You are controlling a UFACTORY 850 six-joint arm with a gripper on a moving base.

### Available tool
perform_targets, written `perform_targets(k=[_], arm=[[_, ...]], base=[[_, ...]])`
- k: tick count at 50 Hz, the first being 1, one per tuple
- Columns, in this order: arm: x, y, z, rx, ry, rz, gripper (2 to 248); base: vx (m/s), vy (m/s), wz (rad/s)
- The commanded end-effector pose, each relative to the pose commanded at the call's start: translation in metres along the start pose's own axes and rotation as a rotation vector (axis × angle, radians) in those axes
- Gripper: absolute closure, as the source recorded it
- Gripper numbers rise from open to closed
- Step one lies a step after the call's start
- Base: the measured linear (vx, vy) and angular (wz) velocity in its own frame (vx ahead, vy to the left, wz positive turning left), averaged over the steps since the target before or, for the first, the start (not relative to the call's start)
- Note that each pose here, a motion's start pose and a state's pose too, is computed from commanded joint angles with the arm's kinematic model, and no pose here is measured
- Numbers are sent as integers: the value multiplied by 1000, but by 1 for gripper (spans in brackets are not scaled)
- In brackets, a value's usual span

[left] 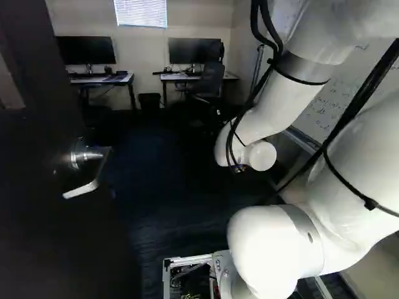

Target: Open the door and move inside

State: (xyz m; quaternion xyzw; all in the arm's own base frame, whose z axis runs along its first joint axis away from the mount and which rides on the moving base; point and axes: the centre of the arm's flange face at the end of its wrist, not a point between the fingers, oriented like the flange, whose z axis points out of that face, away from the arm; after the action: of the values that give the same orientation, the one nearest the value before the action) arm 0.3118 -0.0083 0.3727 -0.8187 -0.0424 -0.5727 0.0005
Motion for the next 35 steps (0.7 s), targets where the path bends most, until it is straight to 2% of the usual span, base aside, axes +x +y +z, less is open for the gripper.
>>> perform_targets(k=[35], arm=[[0,0,0,0,0,0,3]], base=[[225,5,-11]])
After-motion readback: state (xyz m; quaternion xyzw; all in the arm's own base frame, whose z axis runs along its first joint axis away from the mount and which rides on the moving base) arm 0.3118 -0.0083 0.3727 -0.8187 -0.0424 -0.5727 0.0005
